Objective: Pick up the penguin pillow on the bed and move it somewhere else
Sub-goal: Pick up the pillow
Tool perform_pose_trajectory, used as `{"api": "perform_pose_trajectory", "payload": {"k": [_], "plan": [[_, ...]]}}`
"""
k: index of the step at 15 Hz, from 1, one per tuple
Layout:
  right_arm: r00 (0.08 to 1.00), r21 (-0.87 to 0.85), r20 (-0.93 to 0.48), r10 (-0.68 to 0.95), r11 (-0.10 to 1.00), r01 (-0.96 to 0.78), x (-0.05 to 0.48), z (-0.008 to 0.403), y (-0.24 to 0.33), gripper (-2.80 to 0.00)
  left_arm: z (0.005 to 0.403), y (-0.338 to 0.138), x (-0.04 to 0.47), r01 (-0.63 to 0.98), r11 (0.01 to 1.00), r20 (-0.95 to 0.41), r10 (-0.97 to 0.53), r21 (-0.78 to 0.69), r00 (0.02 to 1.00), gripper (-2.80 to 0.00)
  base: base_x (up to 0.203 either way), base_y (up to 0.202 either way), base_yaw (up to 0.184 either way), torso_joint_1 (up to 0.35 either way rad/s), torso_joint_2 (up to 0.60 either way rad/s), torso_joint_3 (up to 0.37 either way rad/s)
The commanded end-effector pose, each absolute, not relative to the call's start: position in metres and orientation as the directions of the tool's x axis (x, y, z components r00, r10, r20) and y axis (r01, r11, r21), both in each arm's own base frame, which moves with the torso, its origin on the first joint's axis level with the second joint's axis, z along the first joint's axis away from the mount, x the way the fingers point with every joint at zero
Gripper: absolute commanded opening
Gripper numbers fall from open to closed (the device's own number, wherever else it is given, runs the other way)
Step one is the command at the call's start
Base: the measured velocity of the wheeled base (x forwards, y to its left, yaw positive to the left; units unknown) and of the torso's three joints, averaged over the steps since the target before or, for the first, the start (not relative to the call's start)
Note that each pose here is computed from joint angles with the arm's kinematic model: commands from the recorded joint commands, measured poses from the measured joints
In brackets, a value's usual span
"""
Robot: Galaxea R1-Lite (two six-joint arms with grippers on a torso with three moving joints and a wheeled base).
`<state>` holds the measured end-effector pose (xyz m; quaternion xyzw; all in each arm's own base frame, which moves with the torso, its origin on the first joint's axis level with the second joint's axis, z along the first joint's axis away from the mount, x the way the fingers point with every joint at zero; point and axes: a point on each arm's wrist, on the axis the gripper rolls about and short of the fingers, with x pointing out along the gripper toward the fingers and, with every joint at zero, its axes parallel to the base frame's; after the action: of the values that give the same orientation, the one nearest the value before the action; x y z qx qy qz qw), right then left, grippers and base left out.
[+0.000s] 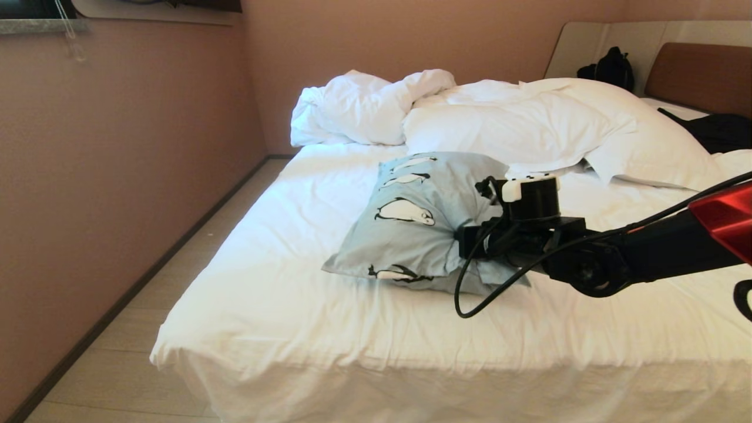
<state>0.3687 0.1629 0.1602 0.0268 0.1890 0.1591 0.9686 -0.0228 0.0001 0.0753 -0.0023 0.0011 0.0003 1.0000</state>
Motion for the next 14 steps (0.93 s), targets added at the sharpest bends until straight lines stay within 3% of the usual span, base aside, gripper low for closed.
{"api": "perform_pose_trajectory", "payload": {"k": [1,14], "plan": [[0.905,0.157,-0.267,0.331,0.942,-0.298,0.353,0.197,0.156,-2.8,0.075,0.0,-0.023,-0.002,1.0,-0.003,0.002,-0.005,1.0,-2.8,0.0,0.0,0.0,0.0,0.0,0.0],[0.94,0.216,-0.039,0.338,0.922,-0.323,0.291,0.281,0.128,-2.8,0.075,0.0,-0.023,-0.002,1.0,-0.003,0.002,-0.005,1.0,-2.8,0.0,0.0,0.0,0.0,0.0,0.0]]}}
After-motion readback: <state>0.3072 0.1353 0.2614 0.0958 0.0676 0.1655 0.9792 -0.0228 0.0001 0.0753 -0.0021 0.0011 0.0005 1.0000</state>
